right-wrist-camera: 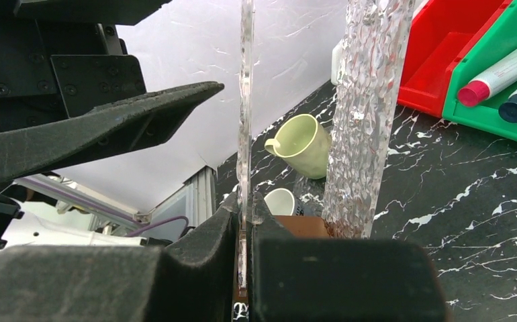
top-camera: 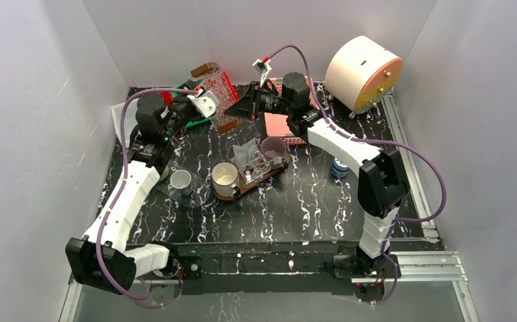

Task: Prepare toiletry sets of a toothbrush and toothpaste on the tray
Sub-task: Place the toothpaste holder at the center of the board.

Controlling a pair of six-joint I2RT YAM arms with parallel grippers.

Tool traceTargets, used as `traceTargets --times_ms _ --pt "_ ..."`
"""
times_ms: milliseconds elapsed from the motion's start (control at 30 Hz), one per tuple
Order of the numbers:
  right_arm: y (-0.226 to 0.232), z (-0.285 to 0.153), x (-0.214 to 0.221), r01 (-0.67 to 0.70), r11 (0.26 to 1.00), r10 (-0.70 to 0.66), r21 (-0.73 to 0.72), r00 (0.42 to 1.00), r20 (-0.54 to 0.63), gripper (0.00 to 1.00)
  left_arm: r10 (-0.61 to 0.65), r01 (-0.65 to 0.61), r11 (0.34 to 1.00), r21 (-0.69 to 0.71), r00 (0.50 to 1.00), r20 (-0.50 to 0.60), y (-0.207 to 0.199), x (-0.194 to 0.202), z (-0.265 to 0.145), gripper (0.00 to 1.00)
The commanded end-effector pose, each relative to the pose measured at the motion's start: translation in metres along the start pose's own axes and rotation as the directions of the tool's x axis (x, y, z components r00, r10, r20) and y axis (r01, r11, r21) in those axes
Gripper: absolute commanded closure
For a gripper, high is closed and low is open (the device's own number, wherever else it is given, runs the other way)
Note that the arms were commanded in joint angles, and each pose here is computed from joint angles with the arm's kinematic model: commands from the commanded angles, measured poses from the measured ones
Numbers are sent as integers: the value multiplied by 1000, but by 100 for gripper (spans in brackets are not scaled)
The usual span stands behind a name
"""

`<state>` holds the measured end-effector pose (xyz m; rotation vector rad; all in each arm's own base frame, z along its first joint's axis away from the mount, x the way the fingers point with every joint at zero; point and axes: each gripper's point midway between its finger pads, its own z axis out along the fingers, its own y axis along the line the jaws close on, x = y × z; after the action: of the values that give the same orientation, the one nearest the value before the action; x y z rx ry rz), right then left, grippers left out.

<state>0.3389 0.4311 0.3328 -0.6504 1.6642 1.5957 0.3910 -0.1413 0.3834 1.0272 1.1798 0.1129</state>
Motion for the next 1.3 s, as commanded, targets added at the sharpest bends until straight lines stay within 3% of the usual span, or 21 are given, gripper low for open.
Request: traceTargets --times_ms 0,367,533,767,1267 --pt "40 -2 -42 170 984 -164 -51 981 102 99 43 -43 998 37 999 -2 -3 -5 -4 51" --pt "45 -5 -43 219 976 -216 -16 972 96 99 -8 7 986 164 1000 6 -20 -5 9 58" --pt "51 -5 -46 233 972 -230 -21 968 99 99 -8 17 972 236 999 -39 -33 6 9 59" --pt "59 -6 -47 255 967 -252 -24 963 101 99 -17 37 960 278 997 -75 -36 20 3 64" --pt "67 -3 -47 283 959 -280 -22 955 103 99 -31 31 963 269 1000 -2 -33 22 13 66"
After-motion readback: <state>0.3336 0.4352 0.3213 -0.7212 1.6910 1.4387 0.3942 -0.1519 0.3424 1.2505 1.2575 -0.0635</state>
